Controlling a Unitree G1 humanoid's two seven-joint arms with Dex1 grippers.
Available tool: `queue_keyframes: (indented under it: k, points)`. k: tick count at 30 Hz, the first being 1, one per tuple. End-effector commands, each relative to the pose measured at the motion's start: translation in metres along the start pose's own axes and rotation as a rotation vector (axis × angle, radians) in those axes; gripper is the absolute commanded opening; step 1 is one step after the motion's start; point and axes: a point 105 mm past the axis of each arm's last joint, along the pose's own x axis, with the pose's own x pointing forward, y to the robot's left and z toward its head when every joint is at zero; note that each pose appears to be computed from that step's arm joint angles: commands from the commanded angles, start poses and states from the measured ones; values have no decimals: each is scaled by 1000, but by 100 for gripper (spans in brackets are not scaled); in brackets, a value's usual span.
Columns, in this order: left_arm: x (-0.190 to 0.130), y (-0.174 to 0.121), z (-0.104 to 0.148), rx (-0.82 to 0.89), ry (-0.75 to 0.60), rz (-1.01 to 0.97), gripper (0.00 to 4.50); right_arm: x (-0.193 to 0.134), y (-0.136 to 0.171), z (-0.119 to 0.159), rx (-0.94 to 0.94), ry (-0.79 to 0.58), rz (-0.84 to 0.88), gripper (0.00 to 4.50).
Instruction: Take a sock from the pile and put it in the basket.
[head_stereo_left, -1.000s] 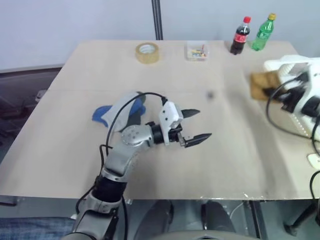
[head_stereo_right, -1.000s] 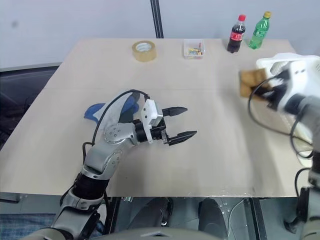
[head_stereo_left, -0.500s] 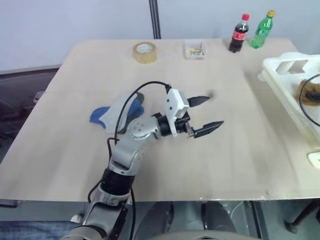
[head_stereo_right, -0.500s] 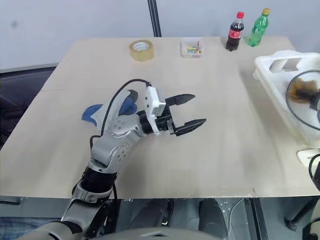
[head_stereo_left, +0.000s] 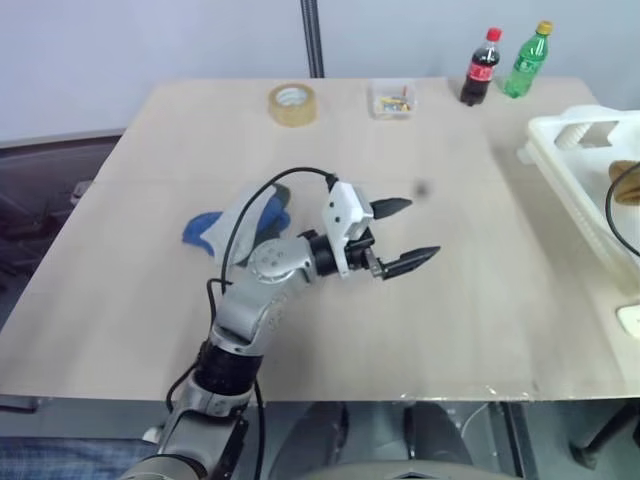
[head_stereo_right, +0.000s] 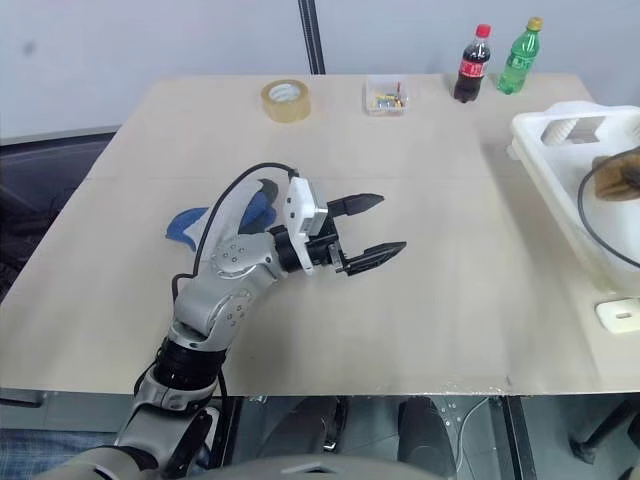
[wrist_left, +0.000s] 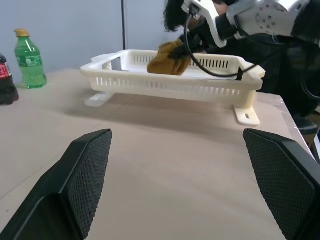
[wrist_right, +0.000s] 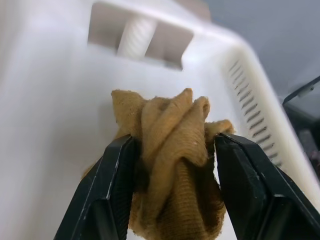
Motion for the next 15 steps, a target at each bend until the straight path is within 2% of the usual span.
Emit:
queue_keyframes:
  k: [1, 2, 4, 5, 8, 11, 13, 15]
  points:
    - [3, -7, 13, 41, -33, -38, 450, -4, -10, -6, 158, -4, -34, 312]
    - [3, -7, 13, 42, -32, -38, 450, -4, -9, -10, 186, 8, -28, 360]
    - [3, -6, 13, 40, -33, -31, 450, -5, -12, -18, 178, 31, -47, 425]
    - [2, -5, 13, 39, -33, -28, 450, -7, -18, -19, 143, 28, -75, 441]
    - [-1, -4, 13, 37, -31, -17, 450, -11, -29, -3, 39, -39, -138, 441]
    - [-4, -2, 12, 37, -22, -3, 450, -13, -25, 21, -53, -144, -127, 441]
    - [-8, 1, 9, 36, -9, 13, 450, -13, -9, 38, -72, -228, -48, 441]
    - [-11, 6, 4, 29, 6, 53, 450, -14, 26, 55, -50, -326, 126, 441]
